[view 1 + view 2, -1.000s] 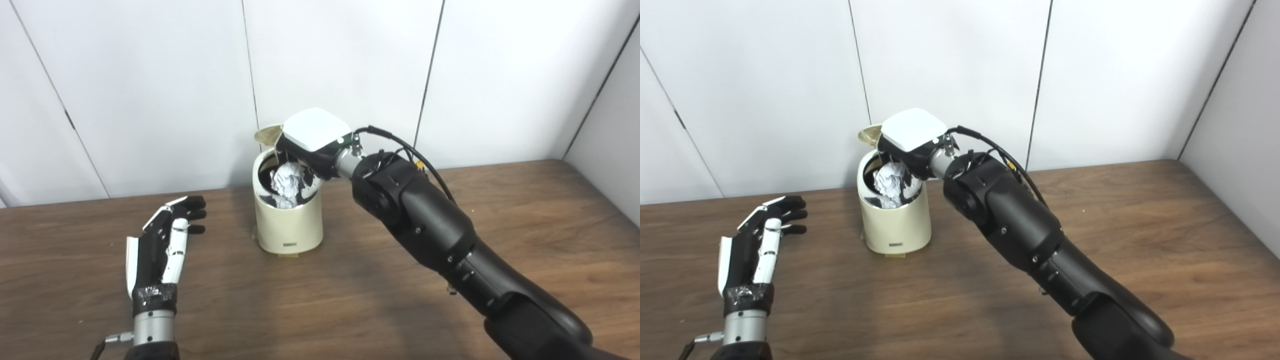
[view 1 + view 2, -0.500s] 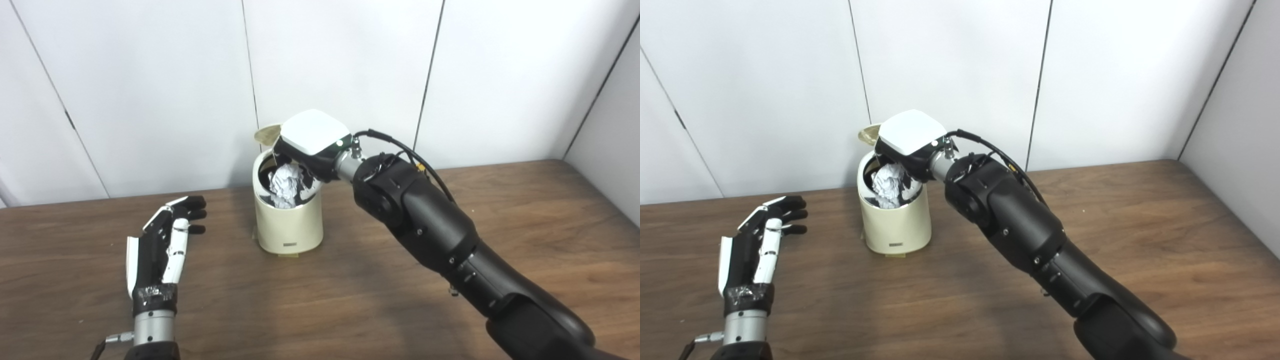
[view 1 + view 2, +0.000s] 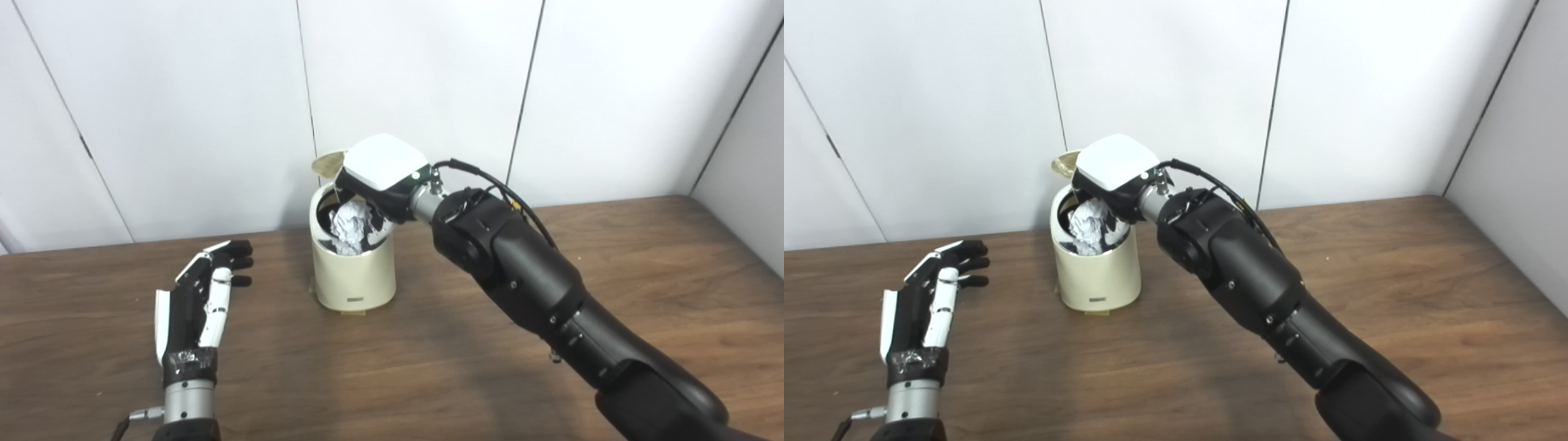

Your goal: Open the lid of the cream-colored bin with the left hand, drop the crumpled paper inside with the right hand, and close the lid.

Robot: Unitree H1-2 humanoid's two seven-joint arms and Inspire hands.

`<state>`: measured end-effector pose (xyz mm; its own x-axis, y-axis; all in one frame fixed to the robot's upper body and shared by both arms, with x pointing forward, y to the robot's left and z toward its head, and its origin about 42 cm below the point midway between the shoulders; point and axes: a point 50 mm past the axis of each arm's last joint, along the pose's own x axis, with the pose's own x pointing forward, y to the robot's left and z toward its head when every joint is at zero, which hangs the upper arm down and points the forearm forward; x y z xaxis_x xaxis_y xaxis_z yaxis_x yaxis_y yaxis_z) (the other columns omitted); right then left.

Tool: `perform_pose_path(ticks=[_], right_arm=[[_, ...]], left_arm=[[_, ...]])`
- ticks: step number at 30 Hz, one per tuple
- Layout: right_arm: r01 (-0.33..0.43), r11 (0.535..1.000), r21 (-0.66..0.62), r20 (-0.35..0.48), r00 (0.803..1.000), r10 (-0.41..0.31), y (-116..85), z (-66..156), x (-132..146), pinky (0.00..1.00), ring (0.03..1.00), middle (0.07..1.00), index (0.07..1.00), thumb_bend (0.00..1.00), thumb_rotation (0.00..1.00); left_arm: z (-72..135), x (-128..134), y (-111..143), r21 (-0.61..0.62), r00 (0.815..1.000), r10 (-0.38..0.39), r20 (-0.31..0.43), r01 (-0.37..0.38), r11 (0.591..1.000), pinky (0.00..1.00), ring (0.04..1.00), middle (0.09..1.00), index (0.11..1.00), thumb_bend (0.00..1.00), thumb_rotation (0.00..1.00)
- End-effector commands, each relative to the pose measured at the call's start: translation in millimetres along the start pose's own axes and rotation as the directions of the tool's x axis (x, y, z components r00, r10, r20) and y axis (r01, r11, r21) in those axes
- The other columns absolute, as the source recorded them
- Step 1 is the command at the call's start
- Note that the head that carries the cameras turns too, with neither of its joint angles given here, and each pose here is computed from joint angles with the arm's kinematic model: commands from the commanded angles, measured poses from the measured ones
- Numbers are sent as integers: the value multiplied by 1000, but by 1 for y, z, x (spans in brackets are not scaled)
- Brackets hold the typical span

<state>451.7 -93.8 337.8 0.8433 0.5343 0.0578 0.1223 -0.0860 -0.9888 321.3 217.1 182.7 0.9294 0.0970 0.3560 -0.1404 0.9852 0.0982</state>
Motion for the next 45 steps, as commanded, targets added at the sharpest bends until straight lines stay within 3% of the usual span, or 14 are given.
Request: perform_pose_path(ticks=[1,4,5,6,9,15,21,34,37,38,39,41,43,45], right_arm=[[50,998,-33,-13,999,-51,-16,-5,2,464,584,674,486,525,135],[45,998,-41,-22,999,-46,-16,-4,2,466,588,679,488,525,137],[43,998,-43,-26,999,-44,-16,-4,2,464,587,677,521,758,112],[40,998,-45,-31,999,-42,-17,-4,1,461,587,676,545,901,98],[24,998,-58,-54,998,-27,-18,-3,1,471,606,698,647,985,113],[1,995,-96,-87,996,-9,-19,-3,2,471,628,765,853,1000,161],[-7,995,-101,-100,995,-3,-19,-3,3,454,612,771,911,1000,182],[-7,995,-98,-106,994,-3,-19,-3,3,444,610,775,907,1000,184],[5,996,-89,-91,996,-13,-20,-3,2,446,615,772,884,1000,182],[24,996,-89,-73,997,-31,-20,-3,1,440,594,719,788,1000,160],[38,995,-88,-60,997,-44,-20,-4,0,422,553,653,690,983,117],[96,992,-83,-26,995,-98,-17,-5,-1,372,474,568,567,759,52],[137,989,-62,-13,990,-138,-15,-6,0,326,428,540,497,567,10],[166,985,-39,-14,986,-167,-15,-6,1,298,415,555,480,525,2]], left_arm=[[11,8,-2,5,997,-3,73,2,1000,603,692,706,697,353,776],[12,9,-2,7,997,0,71,0,1000,598,689,704,696,348,777],[11,9,-2,8,998,1,71,-1,1000,597,687,703,695,340,779],[11,9,-2,7,998,1,70,-1,1000,597,687,702,695,336,779],[11,9,-2,6,997,1,72,-2,1000,596,686,702,693,341,776],[11,9,-2,1,997,1,72,-1,1000,601,690,703,693,329,770],[10,9,-2,6,997,-2,72,1,1000,592,687,702,691,343,774],[9,9,-3,6,998,-2,64,2,1000,597,690,705,694,335,769],[9,9,-2,7,998,-3,65,2,1000,597,690,705,694,336,766],[9,10,-2,9,998,-3,65,3,1000,597,690,704,695,336,766],[9,10,-2,10,998,-4,65,3,1000,597,690,704,694,336,768],[8,10,-2,11,998,-1,67,1,1000,596,690,703,692,338,769],[8,10,-1,11,998,0,69,0,1000,596,690,703,691,339,770],[7,11,-1,9,998,0,70,-1,1000,592,686,703,694,346,778]])
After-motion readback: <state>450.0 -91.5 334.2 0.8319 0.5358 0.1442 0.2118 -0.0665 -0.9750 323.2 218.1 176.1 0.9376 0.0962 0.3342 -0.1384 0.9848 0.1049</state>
